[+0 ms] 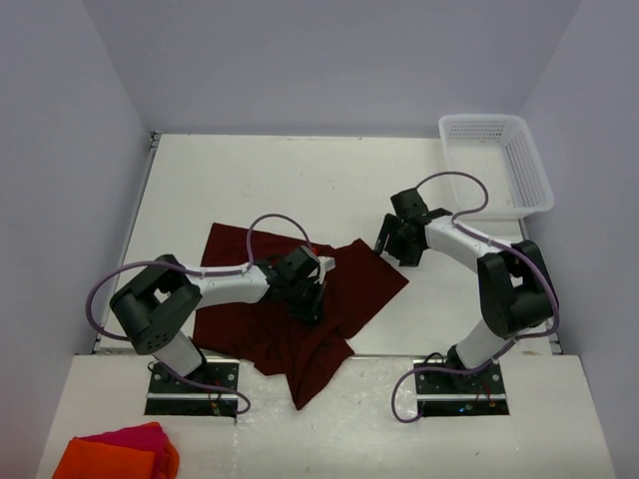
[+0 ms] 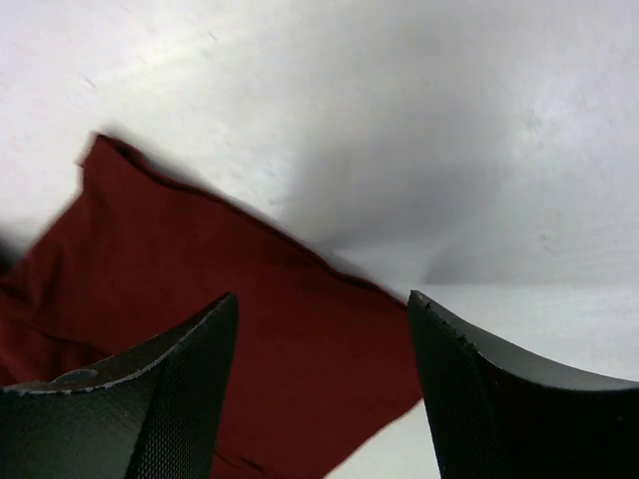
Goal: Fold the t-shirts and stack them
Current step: Flatten out the tshirt
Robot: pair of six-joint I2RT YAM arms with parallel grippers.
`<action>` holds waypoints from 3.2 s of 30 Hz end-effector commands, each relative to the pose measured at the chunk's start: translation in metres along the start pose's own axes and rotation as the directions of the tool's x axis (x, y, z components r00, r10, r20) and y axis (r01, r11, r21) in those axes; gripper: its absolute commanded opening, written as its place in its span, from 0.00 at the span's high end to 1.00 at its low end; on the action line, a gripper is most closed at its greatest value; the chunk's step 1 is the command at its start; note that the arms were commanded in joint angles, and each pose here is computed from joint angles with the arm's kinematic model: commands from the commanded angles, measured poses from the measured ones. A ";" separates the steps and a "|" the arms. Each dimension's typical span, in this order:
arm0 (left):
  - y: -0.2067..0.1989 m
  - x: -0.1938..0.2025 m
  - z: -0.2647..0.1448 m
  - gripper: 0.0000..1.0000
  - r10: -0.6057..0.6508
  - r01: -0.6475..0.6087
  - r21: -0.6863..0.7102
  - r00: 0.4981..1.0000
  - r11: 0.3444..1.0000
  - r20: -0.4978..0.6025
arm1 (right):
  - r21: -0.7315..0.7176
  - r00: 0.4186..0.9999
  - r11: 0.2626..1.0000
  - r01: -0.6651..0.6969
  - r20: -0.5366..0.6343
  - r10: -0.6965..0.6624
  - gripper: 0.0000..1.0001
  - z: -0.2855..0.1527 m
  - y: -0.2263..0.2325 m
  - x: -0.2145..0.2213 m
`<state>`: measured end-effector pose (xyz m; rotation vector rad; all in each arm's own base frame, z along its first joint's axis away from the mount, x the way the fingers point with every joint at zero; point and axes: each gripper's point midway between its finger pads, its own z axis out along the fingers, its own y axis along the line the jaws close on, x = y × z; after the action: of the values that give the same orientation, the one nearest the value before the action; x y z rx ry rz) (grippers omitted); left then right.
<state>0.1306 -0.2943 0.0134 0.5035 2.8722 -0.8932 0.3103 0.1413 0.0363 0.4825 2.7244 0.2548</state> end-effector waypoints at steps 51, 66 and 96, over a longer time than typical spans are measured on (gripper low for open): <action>-0.012 0.005 -0.051 1.00 0.020 -0.021 0.015 0.999 1.000 0.045 | 0.105 0.995 0.991 -0.086 -0.050 0.092 0.31 -0.002 -0.032 0.037; -0.010 0.007 -0.048 1.00 0.027 -0.027 0.026 0.999 0.999 0.032 | 0.107 0.990 0.985 -0.138 -0.009 0.140 0.55 -0.004 -0.036 0.037; -0.004 -0.145 -0.136 0.86 -0.039 0.089 -0.107 0.915 0.990 0.401 | 0.027 0.985 0.997 0.068 0.159 -0.072 1.00 -0.033 -0.005 -0.010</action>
<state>0.2173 -0.2770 0.1238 0.3226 2.6300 -0.7436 0.2795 0.1182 0.0309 0.5338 2.6924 0.0913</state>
